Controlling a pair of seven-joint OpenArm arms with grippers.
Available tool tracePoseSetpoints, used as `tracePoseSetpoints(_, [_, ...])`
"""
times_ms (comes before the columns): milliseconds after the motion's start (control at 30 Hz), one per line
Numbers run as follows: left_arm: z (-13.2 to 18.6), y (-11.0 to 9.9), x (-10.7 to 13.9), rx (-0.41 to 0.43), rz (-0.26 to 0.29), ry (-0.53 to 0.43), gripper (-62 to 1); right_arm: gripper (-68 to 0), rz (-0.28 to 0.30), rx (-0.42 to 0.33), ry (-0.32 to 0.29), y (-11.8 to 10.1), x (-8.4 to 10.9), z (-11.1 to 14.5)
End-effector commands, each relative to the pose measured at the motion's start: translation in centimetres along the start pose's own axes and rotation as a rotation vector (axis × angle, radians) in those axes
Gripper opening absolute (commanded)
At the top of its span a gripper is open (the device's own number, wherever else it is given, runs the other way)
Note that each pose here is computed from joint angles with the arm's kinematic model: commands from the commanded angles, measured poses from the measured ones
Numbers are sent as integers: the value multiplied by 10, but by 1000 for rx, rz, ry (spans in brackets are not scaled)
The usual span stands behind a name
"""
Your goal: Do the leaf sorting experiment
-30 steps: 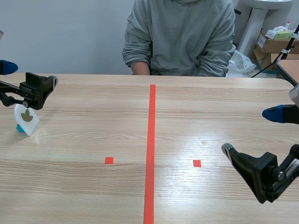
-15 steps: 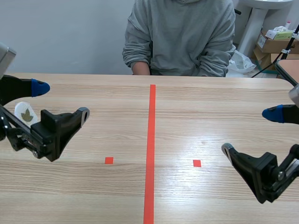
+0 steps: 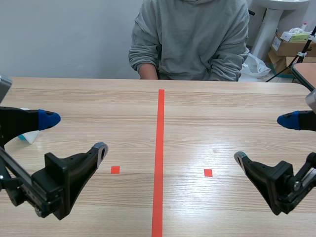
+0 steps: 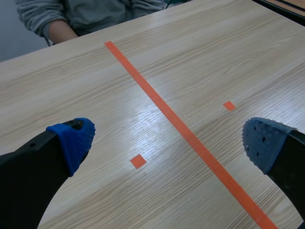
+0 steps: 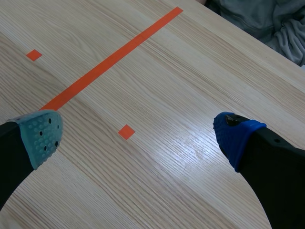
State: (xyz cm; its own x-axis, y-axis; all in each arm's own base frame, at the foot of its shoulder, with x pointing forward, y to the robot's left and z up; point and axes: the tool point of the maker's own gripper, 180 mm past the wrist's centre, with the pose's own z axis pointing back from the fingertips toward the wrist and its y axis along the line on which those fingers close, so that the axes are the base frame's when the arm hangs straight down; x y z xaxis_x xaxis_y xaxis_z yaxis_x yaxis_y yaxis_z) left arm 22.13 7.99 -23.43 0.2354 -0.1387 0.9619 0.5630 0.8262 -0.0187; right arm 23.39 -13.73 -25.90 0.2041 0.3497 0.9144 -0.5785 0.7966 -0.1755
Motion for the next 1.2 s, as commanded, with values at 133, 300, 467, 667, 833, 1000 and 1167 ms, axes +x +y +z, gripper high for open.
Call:
tracePoseSetpoints(133, [7,-7,-1,6,15,-24,14,4,1,-13,-31,-6,8,0])
tracePoseSetpoints(300, [9,-7,-2,8,21,-27,14,4,1,-13,-28,-6,8,0])
tracePoseSetpoints(467, [10,-9,-5,10,24,-18,14,4,1,-13,-28,-6,8,0])
tracePoseSetpoints(667, [10,-6,-4,22,17,-24,14,4,1,-14,-28,-6,8,0])
tracePoseSetpoints(833, [10,-6,-4,22,17,-23,14,4,1,-14,-28,-6,8,0])
tracePoseSetpoints(1000, [10,-6,-5,20,-19,-15,14,4,1,-14,-29,-6,8,0])
tracePoseSetpoints(1167, [10,-6,-5,20,-19,-15,14,4,1,-14,-29,-6,8,0])
